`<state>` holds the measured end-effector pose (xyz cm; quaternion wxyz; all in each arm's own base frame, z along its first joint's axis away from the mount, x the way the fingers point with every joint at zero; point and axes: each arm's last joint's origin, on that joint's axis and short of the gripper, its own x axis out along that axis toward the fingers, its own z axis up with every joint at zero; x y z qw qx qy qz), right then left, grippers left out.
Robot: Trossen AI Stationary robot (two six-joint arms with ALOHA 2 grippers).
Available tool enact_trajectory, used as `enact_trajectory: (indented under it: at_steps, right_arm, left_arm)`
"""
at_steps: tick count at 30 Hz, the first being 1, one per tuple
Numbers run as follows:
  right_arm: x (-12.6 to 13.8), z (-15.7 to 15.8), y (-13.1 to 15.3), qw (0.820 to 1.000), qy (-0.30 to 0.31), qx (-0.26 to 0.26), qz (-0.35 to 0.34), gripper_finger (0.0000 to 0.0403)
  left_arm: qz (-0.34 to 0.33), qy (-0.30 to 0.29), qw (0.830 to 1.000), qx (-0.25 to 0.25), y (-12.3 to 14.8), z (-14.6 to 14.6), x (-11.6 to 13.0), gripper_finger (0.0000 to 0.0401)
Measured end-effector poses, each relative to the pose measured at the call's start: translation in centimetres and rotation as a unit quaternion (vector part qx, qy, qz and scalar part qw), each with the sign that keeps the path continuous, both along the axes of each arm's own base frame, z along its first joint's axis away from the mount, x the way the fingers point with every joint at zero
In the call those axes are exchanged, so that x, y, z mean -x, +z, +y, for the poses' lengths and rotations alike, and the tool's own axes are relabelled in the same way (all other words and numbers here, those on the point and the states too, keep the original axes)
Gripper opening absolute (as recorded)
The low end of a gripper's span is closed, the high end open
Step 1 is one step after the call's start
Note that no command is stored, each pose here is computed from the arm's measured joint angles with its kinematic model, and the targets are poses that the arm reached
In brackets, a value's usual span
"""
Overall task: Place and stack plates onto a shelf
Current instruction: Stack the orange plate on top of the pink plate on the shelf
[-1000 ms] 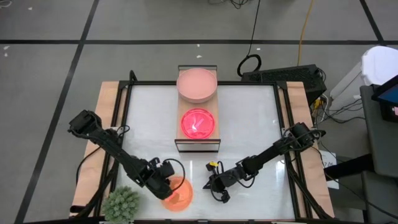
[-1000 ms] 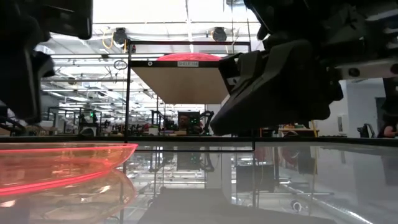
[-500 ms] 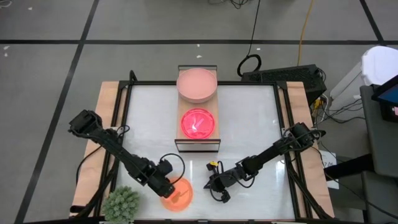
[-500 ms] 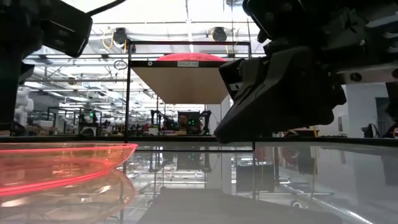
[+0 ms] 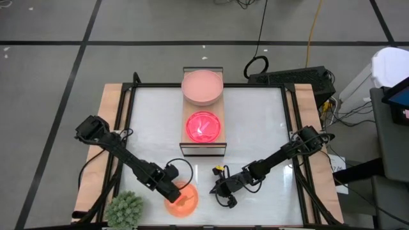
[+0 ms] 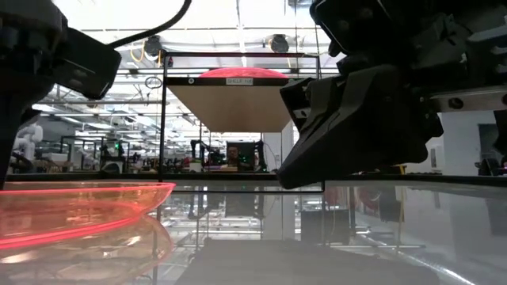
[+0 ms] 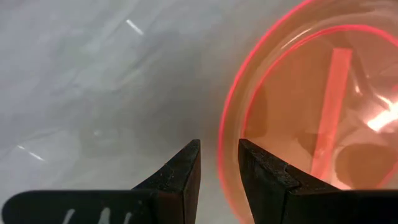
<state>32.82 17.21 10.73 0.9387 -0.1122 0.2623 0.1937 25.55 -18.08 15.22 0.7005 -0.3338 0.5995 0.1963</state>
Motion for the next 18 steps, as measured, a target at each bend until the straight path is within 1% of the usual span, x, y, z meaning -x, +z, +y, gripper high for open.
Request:
enact_trajectory:
  at_steps: [8,10,13,18]
  right_arm:
    - [0.01,0.01,0.00,1.000,0.000,0.000,0.000,0.0000]
    - [0.01,0.01,-0.01,1.000,0.000,0.000,0.000,0.0000]
    - [0.02,0.01,-0.02,1.000,0.000,0.000,0.001,0.0000]
    - [0.03,-0.01,-0.05,1.000,0.000,0.001,0.003,0.0000]
  left_arm:
    - [-0.008,-0.009,1.000,-0.004,0.02,0.00,-0.11,0.0113]
    - [-0.011,-0.009,1.000,-0.002,0.04,-0.03,-0.16,0.0108]
    - [-0.015,-0.010,1.000,-0.007,0.04,-0.02,-0.19,0.0085]
    - [-0.022,-0.034,0.999,-0.018,0.05,0.02,-0.22,0.0040]
